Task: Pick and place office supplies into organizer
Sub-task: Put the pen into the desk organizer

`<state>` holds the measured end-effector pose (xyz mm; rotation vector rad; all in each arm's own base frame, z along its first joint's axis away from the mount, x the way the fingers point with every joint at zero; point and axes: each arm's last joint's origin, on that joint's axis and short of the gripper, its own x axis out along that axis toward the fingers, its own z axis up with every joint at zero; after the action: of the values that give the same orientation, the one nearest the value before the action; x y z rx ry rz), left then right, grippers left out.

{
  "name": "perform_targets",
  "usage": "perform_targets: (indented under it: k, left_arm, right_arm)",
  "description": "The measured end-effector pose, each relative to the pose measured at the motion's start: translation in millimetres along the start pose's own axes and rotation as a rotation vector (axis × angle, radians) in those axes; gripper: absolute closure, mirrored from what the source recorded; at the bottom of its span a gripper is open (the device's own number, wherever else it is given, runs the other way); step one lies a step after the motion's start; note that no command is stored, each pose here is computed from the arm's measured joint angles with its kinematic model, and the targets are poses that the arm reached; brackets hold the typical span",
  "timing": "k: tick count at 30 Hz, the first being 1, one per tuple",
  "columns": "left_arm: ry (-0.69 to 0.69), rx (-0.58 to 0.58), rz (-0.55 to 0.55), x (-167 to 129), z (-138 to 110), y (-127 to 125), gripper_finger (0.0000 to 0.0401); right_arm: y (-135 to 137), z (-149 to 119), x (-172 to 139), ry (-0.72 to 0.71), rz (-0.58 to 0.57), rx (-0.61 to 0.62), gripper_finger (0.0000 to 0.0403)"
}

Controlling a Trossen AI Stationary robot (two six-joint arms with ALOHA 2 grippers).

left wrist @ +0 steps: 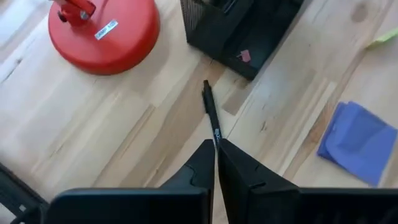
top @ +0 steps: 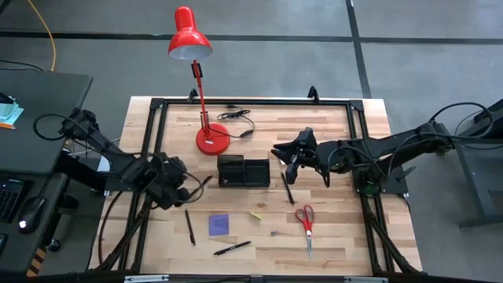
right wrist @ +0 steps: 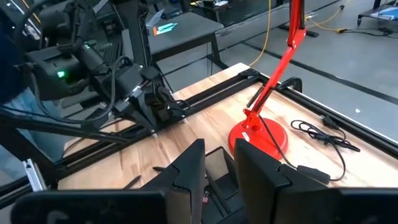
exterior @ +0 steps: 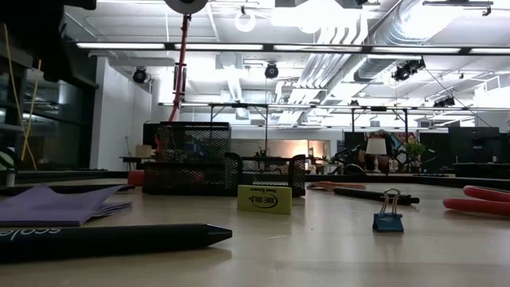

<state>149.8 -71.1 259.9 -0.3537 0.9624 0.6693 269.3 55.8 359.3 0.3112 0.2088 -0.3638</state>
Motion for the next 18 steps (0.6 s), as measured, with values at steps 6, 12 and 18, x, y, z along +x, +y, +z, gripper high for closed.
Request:
perform_targets:
  k: [6,12,18]
  left_arm:
    - [-0.080,-0.055,-0.018,-6,-10,-6,0.0398]
    - [0.098,-0.090,-0.035,-1,-21,-8,0.0383]
    - [0.321,-0.139,0.009,18,-27,1,0.0335]
  right_arm:
    - [0,0,0,0.000,0.005,-0.004,0.0322]
    - [1,0,0,0.000,0.009,-0.004,0.0322]
    - [1,2,0,-0.017,0.017,-0.010,0.0322]
